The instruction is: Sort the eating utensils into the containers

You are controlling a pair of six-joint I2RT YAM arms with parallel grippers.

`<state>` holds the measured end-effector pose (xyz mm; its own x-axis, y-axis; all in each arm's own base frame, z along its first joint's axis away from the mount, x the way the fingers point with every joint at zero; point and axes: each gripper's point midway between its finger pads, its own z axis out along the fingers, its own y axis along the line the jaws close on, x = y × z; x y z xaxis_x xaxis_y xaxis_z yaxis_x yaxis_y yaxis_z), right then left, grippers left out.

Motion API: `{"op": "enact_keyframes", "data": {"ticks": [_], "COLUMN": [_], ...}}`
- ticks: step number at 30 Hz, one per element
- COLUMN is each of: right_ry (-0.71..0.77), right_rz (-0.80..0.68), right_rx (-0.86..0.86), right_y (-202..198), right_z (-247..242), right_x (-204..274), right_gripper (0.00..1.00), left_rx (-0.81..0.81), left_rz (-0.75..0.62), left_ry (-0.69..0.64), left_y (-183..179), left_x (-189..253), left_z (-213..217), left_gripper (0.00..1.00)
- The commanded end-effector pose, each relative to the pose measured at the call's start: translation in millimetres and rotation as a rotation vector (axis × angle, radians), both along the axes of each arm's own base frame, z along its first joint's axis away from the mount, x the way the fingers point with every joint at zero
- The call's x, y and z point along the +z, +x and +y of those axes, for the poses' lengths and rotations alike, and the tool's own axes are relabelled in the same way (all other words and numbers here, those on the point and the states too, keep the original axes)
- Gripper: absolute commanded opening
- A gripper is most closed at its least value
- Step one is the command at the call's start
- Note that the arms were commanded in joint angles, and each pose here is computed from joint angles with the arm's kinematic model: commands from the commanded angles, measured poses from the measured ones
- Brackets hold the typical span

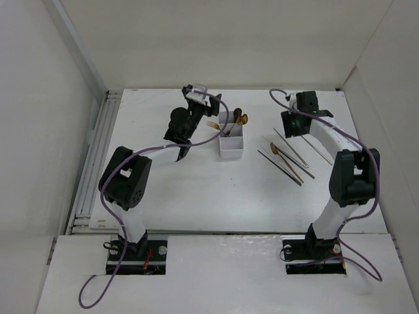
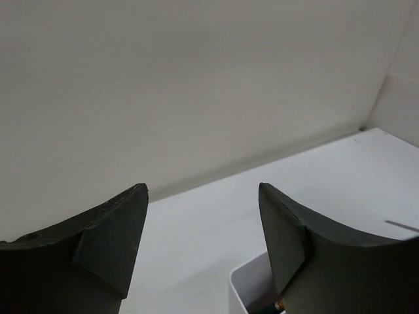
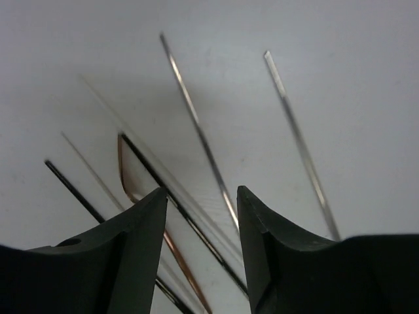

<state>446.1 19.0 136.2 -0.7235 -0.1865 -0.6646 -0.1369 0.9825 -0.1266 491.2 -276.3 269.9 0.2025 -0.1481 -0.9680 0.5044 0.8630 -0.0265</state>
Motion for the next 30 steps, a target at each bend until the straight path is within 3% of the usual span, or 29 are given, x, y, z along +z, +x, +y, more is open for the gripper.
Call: {"op": "enact_keyframes", "data": {"ticks": [1, 7, 13, 26, 30], "right_ry": [0.017, 0.007, 0.026, 0.002, -0.001], "right_rz": [0.215, 0.35, 0.371, 0.397, 0.409], "right_rx": [0.067, 0.113, 0.107, 0.025, -0.003], "right_y": [-36, -57, -67, -69, -67], "right_z": [9, 30, 46, 34, 33], "right_x": [-32, -83, -99, -108, -115], "right_gripper": [0.52, 0.46, 0.38, 0.33, 0.26], "left_rx": [0.155, 0.326, 0.343, 0.345, 0.356], "left_rz": [-0.159, -0.086, -0.024, 0.002, -0.006], "left_ry": [-0.02, 0.054, 0.095, 0.083, 0.079], "left_y": [-15, -19, -23, -12, -9], "left_x": [56, 31, 12, 6, 9], "left_z": [39, 80, 86, 88, 96], "left_gripper": [0.66, 0.66, 0.66, 0.66, 0.66]}}
